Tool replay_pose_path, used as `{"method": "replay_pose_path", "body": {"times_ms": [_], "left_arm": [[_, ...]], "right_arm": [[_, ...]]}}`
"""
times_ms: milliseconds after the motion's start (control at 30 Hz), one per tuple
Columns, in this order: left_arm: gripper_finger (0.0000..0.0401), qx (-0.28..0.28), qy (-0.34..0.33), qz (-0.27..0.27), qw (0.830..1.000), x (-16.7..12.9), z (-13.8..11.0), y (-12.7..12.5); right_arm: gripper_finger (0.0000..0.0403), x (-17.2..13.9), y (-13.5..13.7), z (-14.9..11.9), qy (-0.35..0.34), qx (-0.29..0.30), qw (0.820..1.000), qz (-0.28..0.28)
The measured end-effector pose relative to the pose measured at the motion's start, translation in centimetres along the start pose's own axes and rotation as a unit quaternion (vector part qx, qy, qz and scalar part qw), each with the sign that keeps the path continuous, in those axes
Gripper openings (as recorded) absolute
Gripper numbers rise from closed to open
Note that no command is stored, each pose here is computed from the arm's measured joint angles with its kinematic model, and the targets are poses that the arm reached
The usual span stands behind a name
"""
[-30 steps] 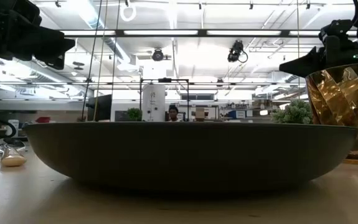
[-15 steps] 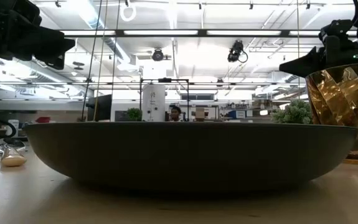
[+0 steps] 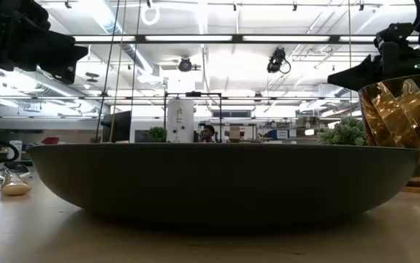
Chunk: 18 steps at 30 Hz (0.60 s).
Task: Pick and place plate/cup/fork/spoon on tray
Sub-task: Put the brown glass on the black serving tray
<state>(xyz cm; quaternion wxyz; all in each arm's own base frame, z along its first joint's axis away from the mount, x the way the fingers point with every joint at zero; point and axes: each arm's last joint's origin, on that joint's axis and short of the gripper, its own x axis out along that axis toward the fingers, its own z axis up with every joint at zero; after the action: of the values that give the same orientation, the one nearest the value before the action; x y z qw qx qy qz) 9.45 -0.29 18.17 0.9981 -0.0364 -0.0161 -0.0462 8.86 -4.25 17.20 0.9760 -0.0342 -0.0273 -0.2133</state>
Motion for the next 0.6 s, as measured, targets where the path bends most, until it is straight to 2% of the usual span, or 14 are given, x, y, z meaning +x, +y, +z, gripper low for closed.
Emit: {"method": "replay_pose_path", "body": {"times_ms": [100,233,333,467,600], "left_arm": [[0.0142,-0.070,0.000,-0.001,0.998,0.00,-0.01,0.00],[0.0142,-0.116,0.000,0.000,0.993,0.00,-0.01,0.00],[0.0142,-0.115,0.000,0.000,0.993,0.00,-0.01,0.00],[0.0142,-0.115,0.000,0.000,0.993,0.00,-0.01,0.00],[0.0142,-0.115,0.000,0.000,0.993,0.00,-0.01,0.00]], "right_arm": [[0.0059,0.00,0.00,0.06,-0.003,-0.004,1.000,0.000],[0.0059,0.00,-0.01,0.21,-0.011,0.003,1.000,-0.001],[0.0059,-0.01,-0.01,0.23,-0.012,0.022,1.000,0.000],[0.0059,0.00,-0.03,0.22,-0.012,0.119,0.993,-0.001],[0.0059,0.00,-0.03,0.21,-0.011,0.140,0.990,-0.003]]}}
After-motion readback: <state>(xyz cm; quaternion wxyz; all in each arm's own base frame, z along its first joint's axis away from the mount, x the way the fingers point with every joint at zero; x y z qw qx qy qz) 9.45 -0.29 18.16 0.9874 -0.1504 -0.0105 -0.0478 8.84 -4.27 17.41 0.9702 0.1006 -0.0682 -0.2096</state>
